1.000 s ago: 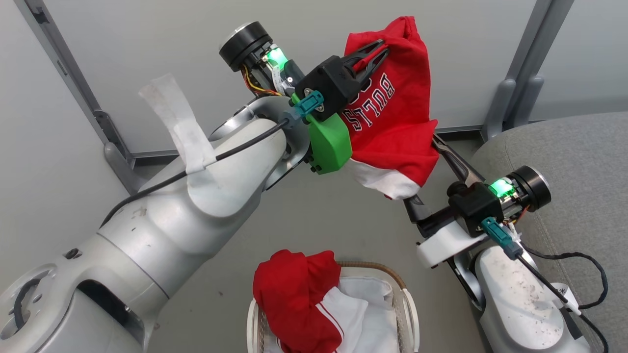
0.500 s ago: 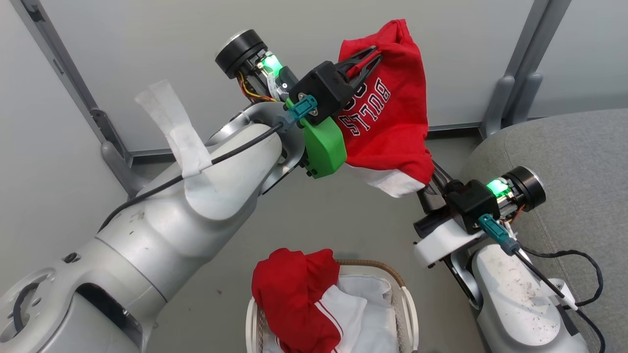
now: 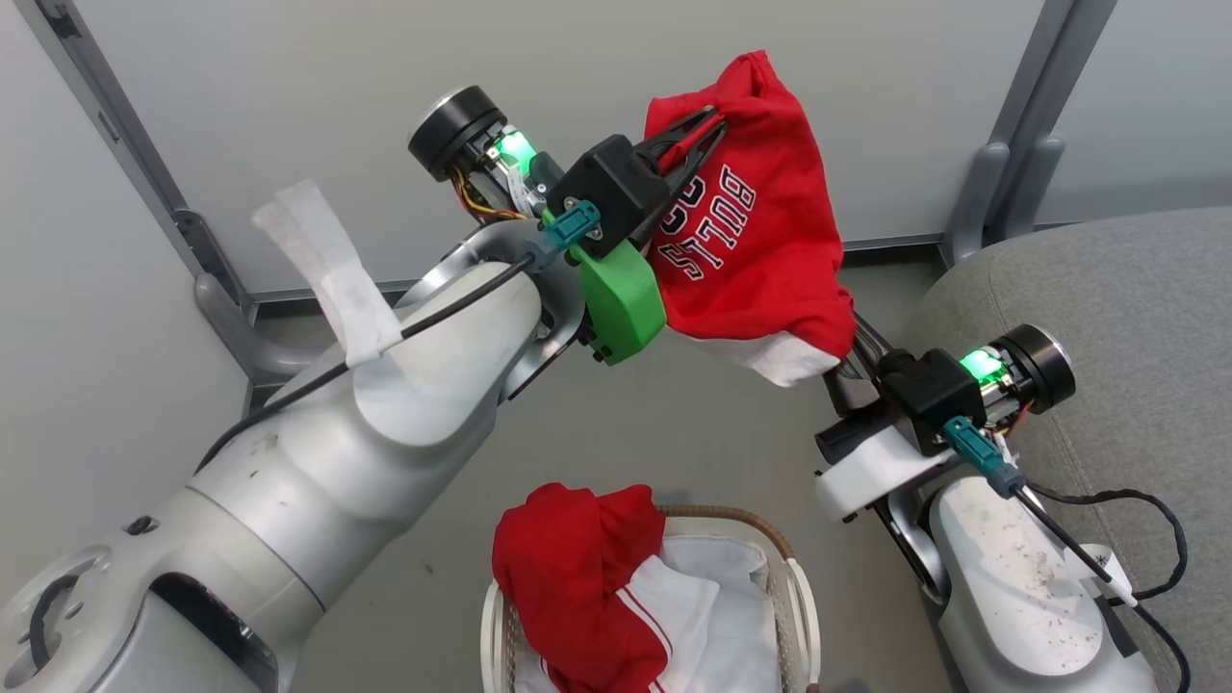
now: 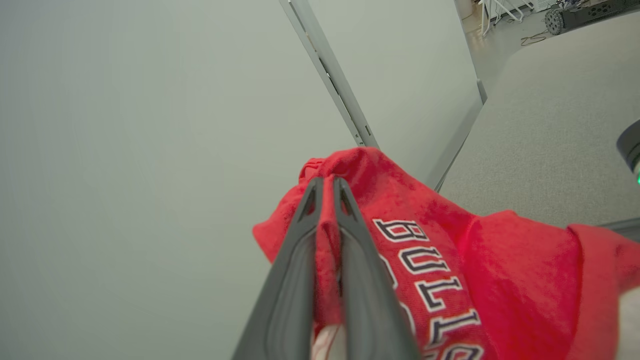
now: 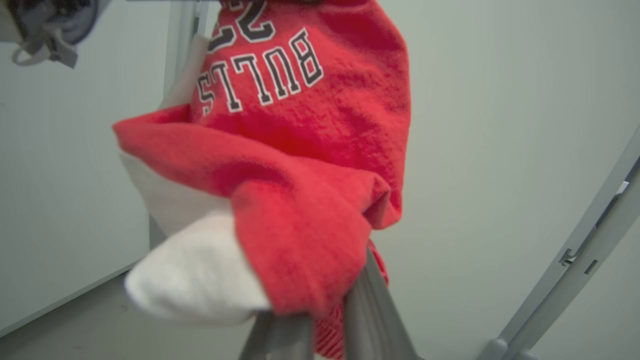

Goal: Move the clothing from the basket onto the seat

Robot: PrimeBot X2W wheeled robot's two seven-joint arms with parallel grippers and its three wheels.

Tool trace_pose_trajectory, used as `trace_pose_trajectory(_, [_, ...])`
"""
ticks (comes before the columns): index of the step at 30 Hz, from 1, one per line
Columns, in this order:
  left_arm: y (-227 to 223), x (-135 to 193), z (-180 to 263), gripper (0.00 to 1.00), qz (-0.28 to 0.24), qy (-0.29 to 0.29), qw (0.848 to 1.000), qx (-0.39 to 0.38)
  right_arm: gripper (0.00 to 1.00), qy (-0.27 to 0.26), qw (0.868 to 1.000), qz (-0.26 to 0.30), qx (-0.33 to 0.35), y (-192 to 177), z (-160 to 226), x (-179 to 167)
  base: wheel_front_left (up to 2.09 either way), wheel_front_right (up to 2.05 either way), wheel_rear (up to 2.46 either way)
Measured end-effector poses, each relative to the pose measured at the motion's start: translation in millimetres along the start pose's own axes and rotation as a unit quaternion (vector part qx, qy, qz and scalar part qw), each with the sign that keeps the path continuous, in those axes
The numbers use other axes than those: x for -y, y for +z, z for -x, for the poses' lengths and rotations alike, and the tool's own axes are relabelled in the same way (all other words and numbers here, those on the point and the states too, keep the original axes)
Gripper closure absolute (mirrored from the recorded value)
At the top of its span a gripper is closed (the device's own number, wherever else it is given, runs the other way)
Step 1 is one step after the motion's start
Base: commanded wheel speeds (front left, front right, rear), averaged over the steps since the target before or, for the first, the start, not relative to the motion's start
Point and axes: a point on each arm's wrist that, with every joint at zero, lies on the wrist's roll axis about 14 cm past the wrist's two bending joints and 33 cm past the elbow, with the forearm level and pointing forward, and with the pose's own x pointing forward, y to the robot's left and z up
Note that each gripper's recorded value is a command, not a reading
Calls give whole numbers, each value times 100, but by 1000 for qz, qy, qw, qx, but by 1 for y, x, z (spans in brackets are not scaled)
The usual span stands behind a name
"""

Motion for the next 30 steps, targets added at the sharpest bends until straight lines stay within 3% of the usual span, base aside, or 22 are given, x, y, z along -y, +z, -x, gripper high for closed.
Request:
trace_pose_trajectory(4, [-13,5,4,100,29,7,1000,-8,100,-3,1000,0,1,0,-1,3,0,0,0])
trace_pose_trajectory(7, [-24,10,8,58,63,20,998,-13,100,-10,1000,1,4,2,-2,8,0,0,0])
trace_pose_trajectory(8, [-28,12,9,52,70,21,997,-17,100,-11,1000,1,5,2,-3,9,0,0,0])
trace_pose_trajectory(9, [-34,14,12,17,84,28,996,-21,100,-13,1000,0,5,1,-3,10,0,0,0])
trace_pose_trajectory(10, [-38,17,13,0,98,33,994,-20,100,-15,1000,0,5,1,-3,11,0,0,0])
trace_pose_trajectory(20, [-74,63,37,0,183,48,981,-30,100,-44,999,11,-4,-6,2,33,0,0,0])
trace_pose_trajectory(30, [-92,85,51,0,241,75,967,-34,100,-87,996,16,-19,-15,14,62,0,0,0])
